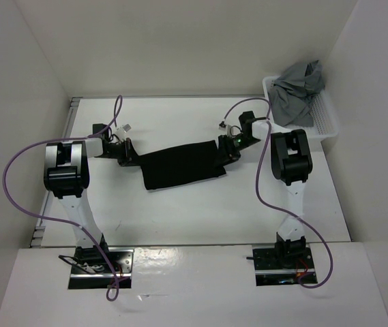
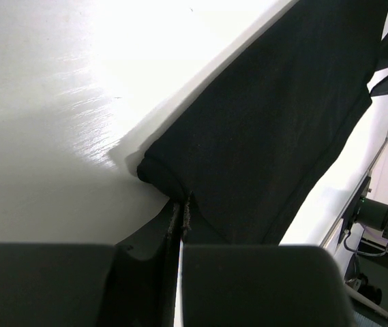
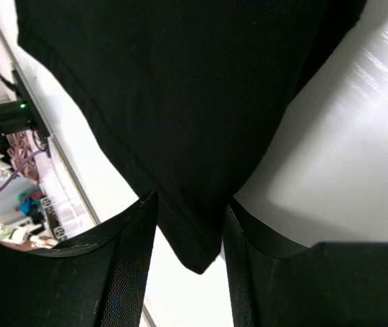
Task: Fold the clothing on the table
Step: Fold the skirt
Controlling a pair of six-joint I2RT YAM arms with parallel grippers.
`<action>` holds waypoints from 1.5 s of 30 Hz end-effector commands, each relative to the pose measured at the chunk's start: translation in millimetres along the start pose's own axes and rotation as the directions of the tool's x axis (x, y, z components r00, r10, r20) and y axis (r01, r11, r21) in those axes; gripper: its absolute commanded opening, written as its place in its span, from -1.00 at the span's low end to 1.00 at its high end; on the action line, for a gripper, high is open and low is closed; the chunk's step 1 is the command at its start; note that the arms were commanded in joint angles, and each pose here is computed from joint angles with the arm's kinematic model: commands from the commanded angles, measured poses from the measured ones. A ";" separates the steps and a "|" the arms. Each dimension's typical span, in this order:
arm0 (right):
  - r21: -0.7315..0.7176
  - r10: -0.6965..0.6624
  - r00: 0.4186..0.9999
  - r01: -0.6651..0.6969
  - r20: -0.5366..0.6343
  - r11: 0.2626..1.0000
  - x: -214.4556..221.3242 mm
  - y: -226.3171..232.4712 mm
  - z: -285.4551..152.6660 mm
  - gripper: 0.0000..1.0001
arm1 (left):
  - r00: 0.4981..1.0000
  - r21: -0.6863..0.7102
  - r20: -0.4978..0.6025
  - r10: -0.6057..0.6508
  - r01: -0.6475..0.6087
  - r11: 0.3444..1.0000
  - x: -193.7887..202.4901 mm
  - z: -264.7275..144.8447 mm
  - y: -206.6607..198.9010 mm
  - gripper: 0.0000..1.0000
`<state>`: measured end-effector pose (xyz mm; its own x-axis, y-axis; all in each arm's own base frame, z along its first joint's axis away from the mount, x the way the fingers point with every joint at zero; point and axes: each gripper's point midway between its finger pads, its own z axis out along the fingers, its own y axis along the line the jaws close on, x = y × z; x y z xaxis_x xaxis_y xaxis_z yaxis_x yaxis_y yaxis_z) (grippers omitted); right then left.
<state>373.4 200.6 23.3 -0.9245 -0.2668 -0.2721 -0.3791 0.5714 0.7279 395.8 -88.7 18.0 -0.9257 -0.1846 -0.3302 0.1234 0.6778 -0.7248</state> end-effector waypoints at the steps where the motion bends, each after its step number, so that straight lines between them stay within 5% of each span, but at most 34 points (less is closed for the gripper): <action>1: 0.052 0.020 0.999 -0.018 -0.049 0.998 13.4 -27.7 13.0 -0.05 | 0.999 -0.044 -0.040 -0.026 0.024 0.999 18.2 4.2 14.2 -1.00; 31: 0.013 0.008 0.996 -0.007 -0.089 1.000 19.0 -30.7 39.3 -0.25 | 0.999 -0.026 -0.042 -0.017 0.016 1.000 18.4 4.3 11.4 -1.00; 35: 0.016 -0.006 0.995 0.008 -0.104 1.000 19.6 -28.1 46.2 -0.41 | 0.999 -0.026 -0.042 -0.017 0.016 1.000 18.4 4.3 11.4 -1.00; 42: 0.083 -0.007 0.995 0.015 -0.095 0.996 12.5 -29.5 37.1 -1.00 | 0.999 -0.026 -0.042 -0.017 0.016 1.000 18.4 4.3 11.4 -1.00; 45: 0.152 -0.022 0.996 0.034 -0.082 0.988 5.8 -31.6 27.1 -1.00 | 0.999 -0.026 -0.042 -0.017 0.016 1.000 18.4 4.3 11.4 -1.00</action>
<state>364.9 223.7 9.7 -0.9365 -0.2879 -0.2000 -0.3291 0.5255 0.7846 395.3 -89.5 18.6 -0.9257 -0.1838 -0.3306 0.1271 0.6721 -0.7295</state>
